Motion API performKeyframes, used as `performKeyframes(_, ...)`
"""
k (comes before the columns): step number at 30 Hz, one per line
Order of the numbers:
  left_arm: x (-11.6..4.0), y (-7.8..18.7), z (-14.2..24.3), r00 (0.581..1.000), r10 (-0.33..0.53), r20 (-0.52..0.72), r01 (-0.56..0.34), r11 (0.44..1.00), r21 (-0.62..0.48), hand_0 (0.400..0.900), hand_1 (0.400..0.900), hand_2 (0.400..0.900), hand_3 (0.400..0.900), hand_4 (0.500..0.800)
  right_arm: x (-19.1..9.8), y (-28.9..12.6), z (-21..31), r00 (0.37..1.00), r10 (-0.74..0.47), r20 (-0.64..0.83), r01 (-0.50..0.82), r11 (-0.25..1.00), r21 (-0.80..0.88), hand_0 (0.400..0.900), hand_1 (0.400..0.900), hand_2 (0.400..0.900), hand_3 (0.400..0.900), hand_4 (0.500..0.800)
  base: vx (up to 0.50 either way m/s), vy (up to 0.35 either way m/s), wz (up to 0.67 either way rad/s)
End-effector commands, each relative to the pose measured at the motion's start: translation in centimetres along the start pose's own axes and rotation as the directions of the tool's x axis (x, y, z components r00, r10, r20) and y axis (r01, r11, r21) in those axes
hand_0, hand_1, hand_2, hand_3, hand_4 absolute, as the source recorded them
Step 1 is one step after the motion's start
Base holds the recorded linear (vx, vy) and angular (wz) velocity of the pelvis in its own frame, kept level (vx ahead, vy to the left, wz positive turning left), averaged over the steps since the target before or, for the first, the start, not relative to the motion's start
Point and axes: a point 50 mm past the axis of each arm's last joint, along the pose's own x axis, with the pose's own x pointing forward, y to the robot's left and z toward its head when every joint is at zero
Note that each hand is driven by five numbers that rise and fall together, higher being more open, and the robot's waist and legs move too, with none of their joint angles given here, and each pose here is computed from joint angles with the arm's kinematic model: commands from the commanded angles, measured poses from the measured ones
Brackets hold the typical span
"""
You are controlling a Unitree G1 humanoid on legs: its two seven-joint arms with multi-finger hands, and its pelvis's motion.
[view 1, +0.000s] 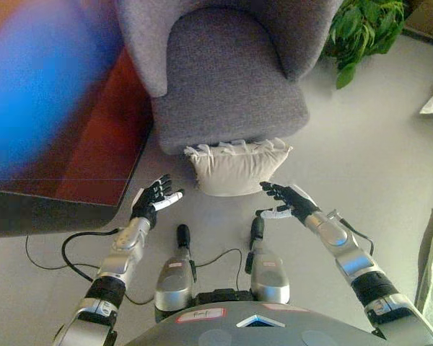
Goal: Pick up the pillow and put it on the sofa.
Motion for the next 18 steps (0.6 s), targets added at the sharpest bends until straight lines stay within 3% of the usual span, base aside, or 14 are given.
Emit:
performKeyframes(1, 1.5, -0.4, 6.6, 0.964, -0.047, 0.261, 0.043, 0.999, 0.02, 0.9, 0.9, 0.9, 0.9, 0.8, 0.0, -5.1, 4.6, 0.962, -0.178, 0.205, 0.208, 0.969, -0.136, 0.9, 0.9, 0.9, 0.9, 0.8, -0.102, -0.198, 0.56)
performKeyframes(7, 2.4, -2.1, 9.5, 0.933, -0.1, 0.346, 0.1, 0.995, 0.017, 0.9, 0.9, 0.9, 0.9, 0.8, -0.1, -9.0, 7.6, 0.917, -0.268, 0.295, 0.369, 0.851, -0.373, 0.9, 0.9, 0.9, 0.9, 0.8, -0.098, -0.109, 0.38)
performKeyframes(8, 2.5, -2.7, 10.5, 0.919, -0.123, 0.376, 0.124, 0.992, 0.02, 0.9, 0.9, 0.9, 0.9, 0.8, -0.2, -10.4, 9.1, 0.895, -0.285, 0.343, 0.423, 0.785, -0.453, 0.9, 0.9, 0.9, 0.9, 0.8, -0.126, -0.062, 0.18)
performKeyframes(13, 2.7, -3.4, 12.8, 0.884, -0.132, 0.449, 0.145, 0.989, 0.004, 0.9, 0.9, 0.9, 0.9, 0.8, -0.3, -13.0, 11.9, 0.825, -0.356, 0.44, 0.557, 0.645, -0.523, 0.9, 0.9, 0.9, 0.9, 0.8, -0.104, -0.031, 0.16)
performKeyframes(18, 2.7, -3.7, 13.8, 0.867, -0.132, 0.481, 0.146, 0.989, 0.008, 0.9, 0.9, 0.9, 0.9, 0.8, -0.2, -14.1, 12.9, 0.792, -0.391, 0.469, 0.609, 0.572, -0.55, 0.9, 0.9, 0.9, 0.9, 0.8, -0.045, -0.009, 0.06)
